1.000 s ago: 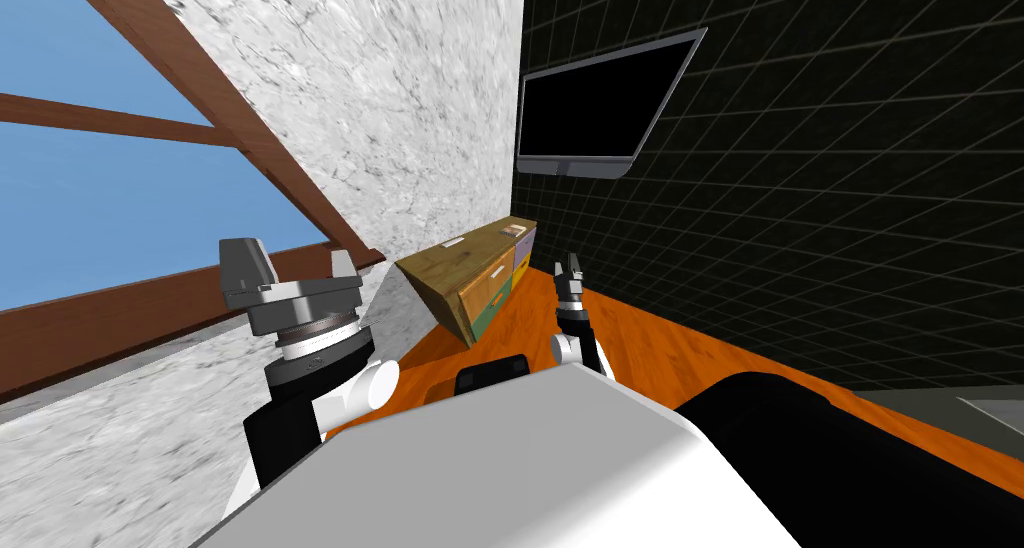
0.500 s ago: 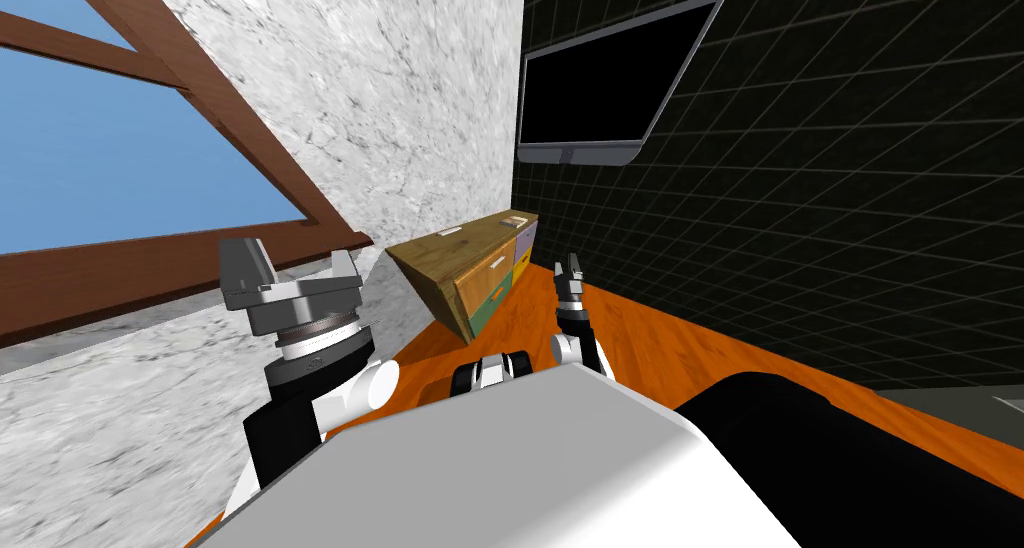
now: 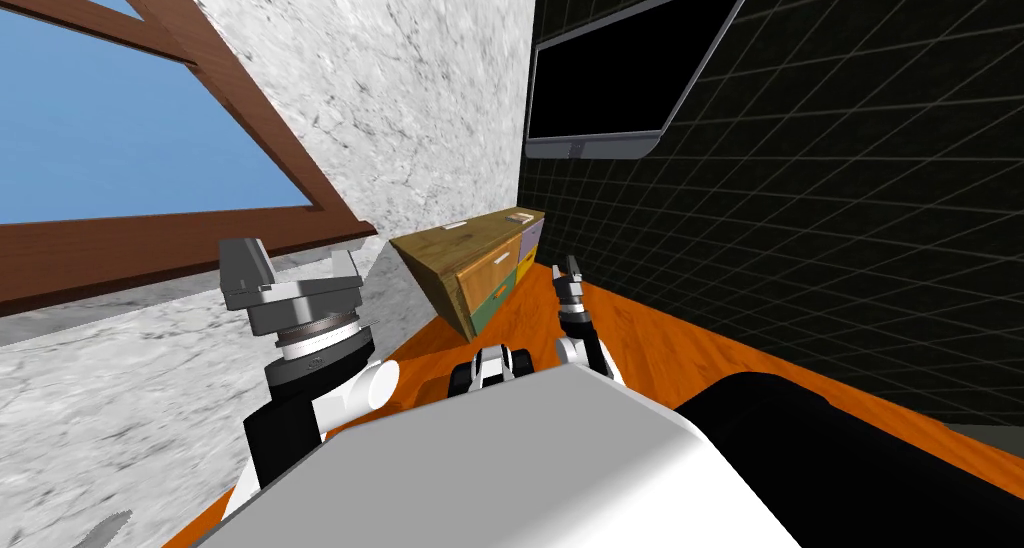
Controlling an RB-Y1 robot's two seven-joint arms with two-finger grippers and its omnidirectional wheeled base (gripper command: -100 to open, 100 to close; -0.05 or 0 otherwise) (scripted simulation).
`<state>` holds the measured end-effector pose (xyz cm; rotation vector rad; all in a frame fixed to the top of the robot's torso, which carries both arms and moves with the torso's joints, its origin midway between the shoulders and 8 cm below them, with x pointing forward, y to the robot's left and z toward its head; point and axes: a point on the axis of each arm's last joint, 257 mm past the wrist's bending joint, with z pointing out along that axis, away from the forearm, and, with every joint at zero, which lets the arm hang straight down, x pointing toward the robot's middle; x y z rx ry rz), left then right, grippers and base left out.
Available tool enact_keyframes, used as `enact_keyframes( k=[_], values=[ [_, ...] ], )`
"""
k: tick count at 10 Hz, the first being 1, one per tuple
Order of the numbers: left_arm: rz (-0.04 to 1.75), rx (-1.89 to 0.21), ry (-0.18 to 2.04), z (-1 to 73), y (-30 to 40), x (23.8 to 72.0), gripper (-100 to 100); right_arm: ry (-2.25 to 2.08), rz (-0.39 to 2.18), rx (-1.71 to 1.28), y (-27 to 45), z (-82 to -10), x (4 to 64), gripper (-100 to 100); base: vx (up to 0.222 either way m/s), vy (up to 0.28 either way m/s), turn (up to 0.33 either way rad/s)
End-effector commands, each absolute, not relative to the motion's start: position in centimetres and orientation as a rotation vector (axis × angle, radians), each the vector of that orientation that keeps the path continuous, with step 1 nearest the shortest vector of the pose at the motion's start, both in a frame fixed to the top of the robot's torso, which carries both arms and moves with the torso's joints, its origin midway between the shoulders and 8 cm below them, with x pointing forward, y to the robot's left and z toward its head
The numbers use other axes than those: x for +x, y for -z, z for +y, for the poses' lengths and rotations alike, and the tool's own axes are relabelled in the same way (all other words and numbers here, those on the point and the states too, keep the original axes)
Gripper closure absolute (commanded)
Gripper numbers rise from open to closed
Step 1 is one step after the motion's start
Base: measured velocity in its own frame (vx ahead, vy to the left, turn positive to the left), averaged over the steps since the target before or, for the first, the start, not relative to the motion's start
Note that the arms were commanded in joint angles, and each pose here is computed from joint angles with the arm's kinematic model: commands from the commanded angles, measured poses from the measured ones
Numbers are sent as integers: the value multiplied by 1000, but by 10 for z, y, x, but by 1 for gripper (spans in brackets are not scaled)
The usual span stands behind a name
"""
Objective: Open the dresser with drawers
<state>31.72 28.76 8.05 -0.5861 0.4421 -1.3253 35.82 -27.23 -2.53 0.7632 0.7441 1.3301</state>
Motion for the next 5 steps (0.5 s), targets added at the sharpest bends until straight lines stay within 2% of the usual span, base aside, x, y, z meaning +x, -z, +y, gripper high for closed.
enact_keyframes(
  k=[1, 2, 5],
  values=[
    [442, -586, 1325, 288, -81, 317, 0, -1426, 754, 813, 38, -274, 356, -100, 52, -22, 259],
    [442, -586, 1325, 288, -81, 317, 0, -1464, 749, 843, 44, -276, 355, -100, 53, -27, 234],
    [442, -586, 1325, 288, -81, 317, 0, -1530, 728, 892, 50, -279, 354, -100, 32, -19, 108]
  ],
)
